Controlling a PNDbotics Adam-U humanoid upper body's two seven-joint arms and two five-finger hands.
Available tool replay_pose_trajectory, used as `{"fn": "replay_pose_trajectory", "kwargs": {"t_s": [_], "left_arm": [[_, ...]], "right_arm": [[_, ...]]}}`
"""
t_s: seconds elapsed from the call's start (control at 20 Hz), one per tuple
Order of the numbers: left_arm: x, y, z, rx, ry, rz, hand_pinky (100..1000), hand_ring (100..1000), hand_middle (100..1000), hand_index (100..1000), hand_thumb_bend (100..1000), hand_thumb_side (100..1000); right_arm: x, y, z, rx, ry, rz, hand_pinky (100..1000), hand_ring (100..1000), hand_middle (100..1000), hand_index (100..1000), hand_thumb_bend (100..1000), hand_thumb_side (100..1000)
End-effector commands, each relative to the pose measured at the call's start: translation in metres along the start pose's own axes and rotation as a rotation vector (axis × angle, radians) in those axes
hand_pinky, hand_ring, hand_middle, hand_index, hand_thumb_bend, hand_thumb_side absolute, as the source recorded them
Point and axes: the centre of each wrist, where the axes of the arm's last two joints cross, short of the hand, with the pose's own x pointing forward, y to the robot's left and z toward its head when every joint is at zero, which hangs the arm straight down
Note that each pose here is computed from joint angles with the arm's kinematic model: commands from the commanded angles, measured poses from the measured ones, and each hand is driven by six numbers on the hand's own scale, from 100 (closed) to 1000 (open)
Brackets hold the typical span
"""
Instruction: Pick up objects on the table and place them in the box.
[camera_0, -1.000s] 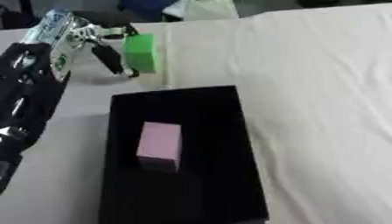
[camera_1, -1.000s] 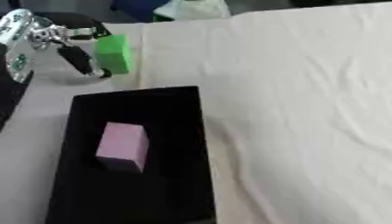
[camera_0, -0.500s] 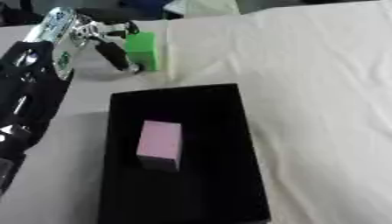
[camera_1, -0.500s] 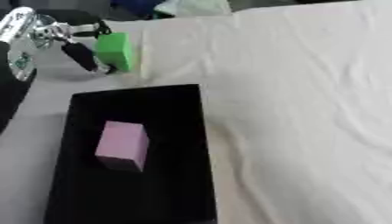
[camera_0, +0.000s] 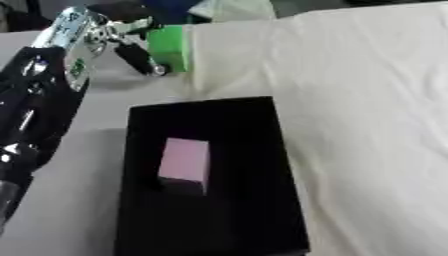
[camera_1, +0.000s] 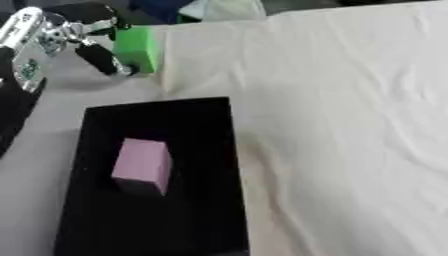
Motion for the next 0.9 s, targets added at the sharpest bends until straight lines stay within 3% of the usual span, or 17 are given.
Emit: {"fn": "replay_pose_trajectory", "kwargs": {"t_s": [0.05,0.4,0.9], "left_arm": [[-0.004,0.017,0.007,0.049,0.013,-0.036,734,690,609,679,212,394],[0.008,0.029,0.013,0.068,-0.102,-0.01,737,681,612,683,100,379],[0.056,0.034,0.052,0.118,-0.373,0.058,738,670,609,684,100,481]], "right_arm": [[0.003,-0.007,-0.002,-0.024,-0.016,0.018,839,681,614,837,100,984],[0.0,-0.007,0.0,-0.019,-0.009,0.029,836,681,615,836,100,975],[-0.005,-0.005,0.004,-0.009,0.012,0.043,835,683,616,835,100,970]]}}
